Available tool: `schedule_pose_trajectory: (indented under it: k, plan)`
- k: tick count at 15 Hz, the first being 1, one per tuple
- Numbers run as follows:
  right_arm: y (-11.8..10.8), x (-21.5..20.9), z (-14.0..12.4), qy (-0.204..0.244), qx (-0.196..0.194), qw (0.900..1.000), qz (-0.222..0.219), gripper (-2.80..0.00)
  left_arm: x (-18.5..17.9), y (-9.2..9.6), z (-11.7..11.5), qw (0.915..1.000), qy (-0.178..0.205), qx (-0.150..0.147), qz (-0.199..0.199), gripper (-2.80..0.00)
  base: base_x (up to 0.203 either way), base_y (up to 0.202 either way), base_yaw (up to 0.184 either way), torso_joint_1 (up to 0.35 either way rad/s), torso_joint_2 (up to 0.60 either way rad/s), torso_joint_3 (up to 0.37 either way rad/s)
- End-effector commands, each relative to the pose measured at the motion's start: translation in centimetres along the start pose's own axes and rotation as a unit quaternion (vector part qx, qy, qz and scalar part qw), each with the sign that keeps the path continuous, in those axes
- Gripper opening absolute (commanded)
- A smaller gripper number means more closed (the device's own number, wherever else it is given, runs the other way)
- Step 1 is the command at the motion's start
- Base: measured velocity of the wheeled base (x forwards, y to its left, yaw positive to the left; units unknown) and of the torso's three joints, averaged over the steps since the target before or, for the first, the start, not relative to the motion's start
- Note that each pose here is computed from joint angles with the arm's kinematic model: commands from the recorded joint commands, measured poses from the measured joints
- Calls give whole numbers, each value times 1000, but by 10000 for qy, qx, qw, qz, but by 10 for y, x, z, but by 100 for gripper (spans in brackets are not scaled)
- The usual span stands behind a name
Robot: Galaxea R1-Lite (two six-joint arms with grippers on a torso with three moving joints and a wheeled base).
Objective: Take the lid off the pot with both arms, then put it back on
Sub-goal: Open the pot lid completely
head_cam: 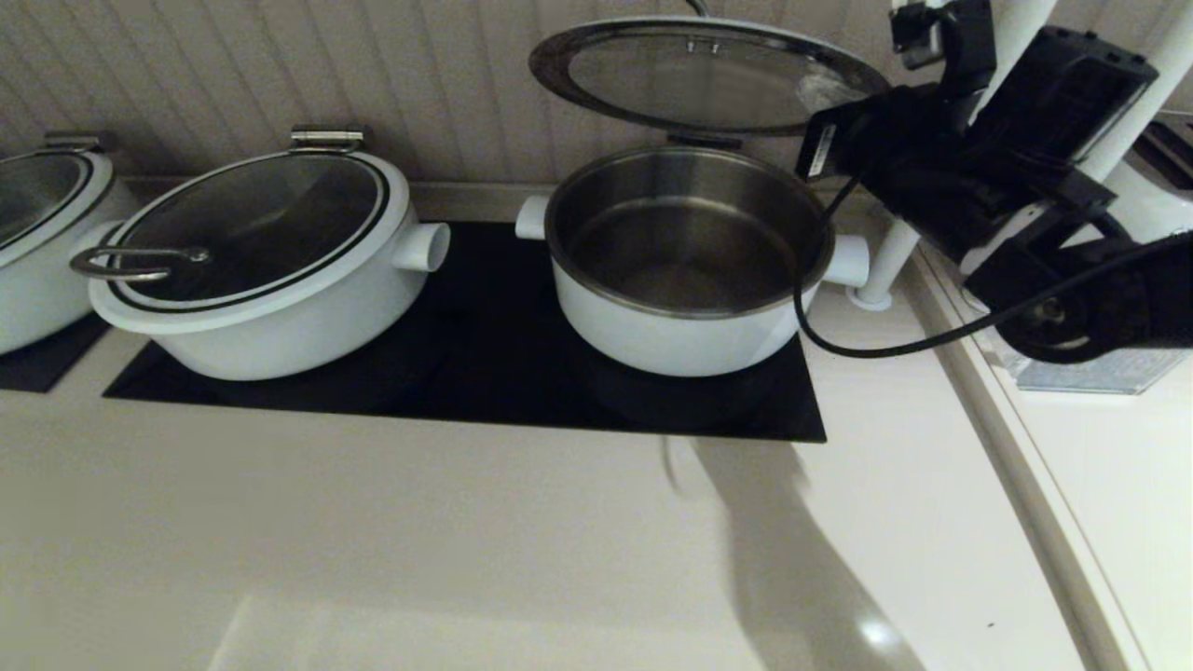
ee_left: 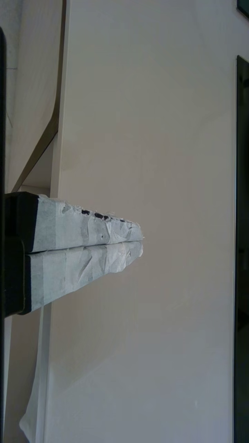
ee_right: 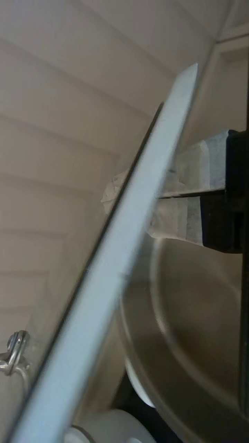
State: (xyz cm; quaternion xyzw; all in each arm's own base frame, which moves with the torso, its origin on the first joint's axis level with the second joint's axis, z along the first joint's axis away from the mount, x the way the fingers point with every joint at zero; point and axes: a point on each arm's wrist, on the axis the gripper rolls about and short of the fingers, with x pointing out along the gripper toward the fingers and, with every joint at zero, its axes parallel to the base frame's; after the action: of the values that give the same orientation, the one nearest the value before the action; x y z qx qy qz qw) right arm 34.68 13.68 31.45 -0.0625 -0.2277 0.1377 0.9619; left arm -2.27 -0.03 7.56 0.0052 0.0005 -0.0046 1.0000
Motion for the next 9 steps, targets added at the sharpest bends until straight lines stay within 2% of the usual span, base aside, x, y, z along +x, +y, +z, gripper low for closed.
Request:
schedule_pose_trajectory:
  k: [1,9]
  plan:
    - [-4,7,0,-110,-29,9999,-79,-280,0,0,0,10000,-5,2,0,-280,0,0,0,0,0,0]
    - [-15,25,24,-717,-242,9969,-211,-280,0,0,0,10000,-5,2,0,-280,0,0,0,0,0,0]
